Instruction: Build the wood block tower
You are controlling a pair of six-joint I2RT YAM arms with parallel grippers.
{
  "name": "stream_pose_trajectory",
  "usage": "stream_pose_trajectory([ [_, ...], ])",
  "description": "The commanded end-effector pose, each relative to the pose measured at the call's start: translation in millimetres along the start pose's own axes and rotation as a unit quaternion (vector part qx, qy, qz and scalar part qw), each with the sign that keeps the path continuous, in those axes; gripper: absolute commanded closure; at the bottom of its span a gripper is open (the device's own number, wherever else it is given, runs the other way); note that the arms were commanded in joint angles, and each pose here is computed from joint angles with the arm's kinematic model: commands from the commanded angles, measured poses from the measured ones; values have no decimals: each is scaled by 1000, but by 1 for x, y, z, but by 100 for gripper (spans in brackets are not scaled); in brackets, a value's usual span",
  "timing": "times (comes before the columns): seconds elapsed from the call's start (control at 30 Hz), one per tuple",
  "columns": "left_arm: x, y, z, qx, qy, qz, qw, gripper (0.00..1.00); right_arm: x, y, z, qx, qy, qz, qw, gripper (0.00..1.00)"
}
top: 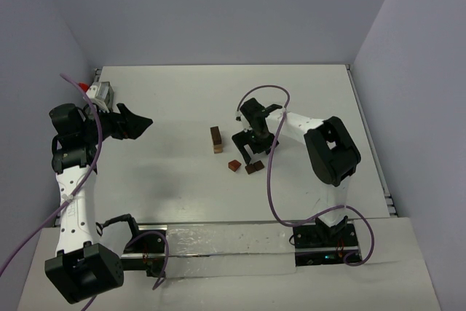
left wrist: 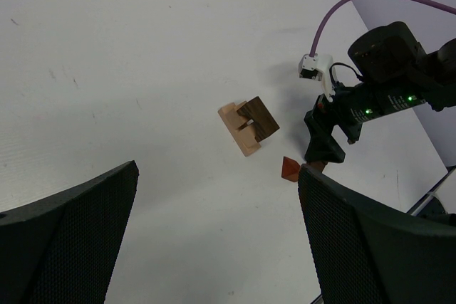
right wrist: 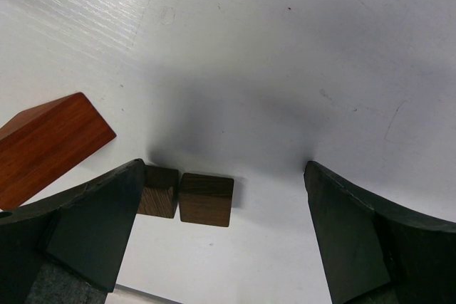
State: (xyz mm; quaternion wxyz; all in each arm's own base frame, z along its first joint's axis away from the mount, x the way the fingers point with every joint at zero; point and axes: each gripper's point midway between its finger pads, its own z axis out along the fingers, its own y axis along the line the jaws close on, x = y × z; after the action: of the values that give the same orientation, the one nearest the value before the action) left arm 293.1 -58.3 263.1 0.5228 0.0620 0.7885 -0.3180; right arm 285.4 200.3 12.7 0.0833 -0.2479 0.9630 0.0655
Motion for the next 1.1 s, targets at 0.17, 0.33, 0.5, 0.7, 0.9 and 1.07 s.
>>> stream_pose_trajectory([
  [0.17, -10, -7, -2, 14, -17, 21, 1000, 1, 40, 13, 23, -35, 68, 4, 997, 1],
  [0.33, -10, -7, -2, 14, -16, 21, 1000, 1, 40, 12, 23, -32, 68, 5, 997, 1],
  [0.5, -10, -7, -2, 15, -16, 22, 1000, 1, 40, 11, 23, -31, 68, 7, 997, 1],
  [0.7, -10, -7, -2, 15, -16, 22, 1000, 1, 41, 11, 22, -31, 68, 6, 997, 1],
  [0.9, -10, -6, -2, 14, -17, 23, 1000, 1, 43, 11, 21, -29, 68, 6, 997, 1],
  [1.07, -9, -7, -2, 15, -16, 21, 1000, 1, 44, 9, 22, -26, 69, 8, 997, 1],
])
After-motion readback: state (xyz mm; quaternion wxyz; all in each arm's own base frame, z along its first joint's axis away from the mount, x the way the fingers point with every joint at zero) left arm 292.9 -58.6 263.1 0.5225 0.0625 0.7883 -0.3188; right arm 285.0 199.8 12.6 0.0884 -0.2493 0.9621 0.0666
